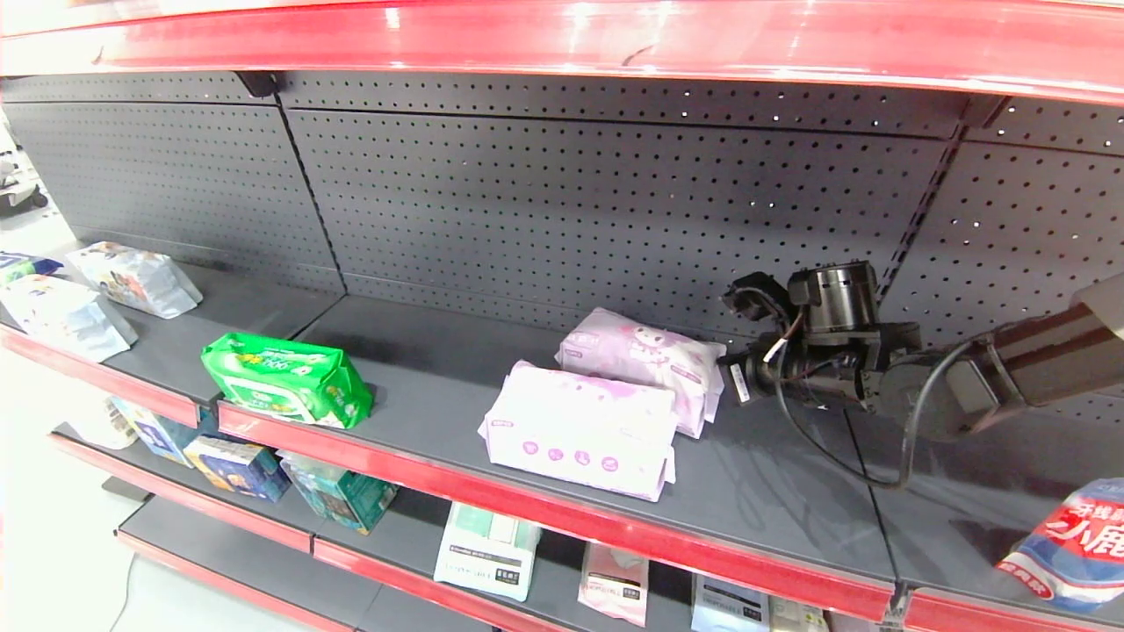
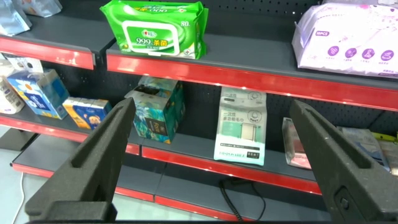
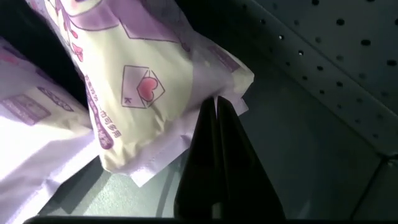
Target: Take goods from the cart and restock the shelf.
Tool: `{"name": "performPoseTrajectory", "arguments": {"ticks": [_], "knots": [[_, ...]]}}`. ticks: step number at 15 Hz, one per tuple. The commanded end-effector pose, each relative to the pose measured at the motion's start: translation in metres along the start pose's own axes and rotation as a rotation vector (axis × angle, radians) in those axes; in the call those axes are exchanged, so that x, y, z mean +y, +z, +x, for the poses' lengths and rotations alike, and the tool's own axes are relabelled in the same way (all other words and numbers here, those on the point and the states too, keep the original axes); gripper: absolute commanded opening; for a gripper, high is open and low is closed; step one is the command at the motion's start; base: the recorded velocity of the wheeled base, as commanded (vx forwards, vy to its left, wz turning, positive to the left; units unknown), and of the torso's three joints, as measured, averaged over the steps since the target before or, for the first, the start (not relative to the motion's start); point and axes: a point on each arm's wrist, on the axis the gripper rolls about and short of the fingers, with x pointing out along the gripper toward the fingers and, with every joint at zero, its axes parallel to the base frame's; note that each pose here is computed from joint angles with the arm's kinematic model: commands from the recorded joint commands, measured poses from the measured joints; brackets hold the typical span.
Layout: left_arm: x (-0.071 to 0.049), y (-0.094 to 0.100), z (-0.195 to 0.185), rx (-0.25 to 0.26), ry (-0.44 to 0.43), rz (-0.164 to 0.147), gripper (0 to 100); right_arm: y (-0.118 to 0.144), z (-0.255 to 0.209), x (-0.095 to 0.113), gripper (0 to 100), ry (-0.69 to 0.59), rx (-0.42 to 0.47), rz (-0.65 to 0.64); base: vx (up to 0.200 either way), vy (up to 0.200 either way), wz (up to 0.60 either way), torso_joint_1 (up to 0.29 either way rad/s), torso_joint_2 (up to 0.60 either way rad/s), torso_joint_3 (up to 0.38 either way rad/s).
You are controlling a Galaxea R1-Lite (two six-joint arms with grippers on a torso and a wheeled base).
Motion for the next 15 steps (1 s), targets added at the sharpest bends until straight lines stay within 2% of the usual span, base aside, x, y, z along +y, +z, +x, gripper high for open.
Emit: {"name": "performPoseTrajectory", "arguments": {"ticks": [1, 9, 15], "knots": [[0.0, 0.0, 0.0, 0.001, 0.0, 0.0, 100, 0.0, 0.003, 0.0, 0, 0.001, 0.0, -0.001, 0.0, 0.0, 0.0, 0.0, 0.0, 0.0], [0.0, 0.0, 0.0, 0.001, 0.0, 0.0, 100, 0.012, 0.013, 0.003, 0, 0.005, -0.035, -0.005, 0.0, 0.0, 0.0, 0.0, 0.0, 0.0], [0.0, 0.0, 0.0, 0.001, 0.0, 0.0, 100, 0.011, 0.015, 0.004, 0, 0.007, -0.033, -0.006, 0.0, 0.0, 0.0, 0.0, 0.0, 0.0]]}}
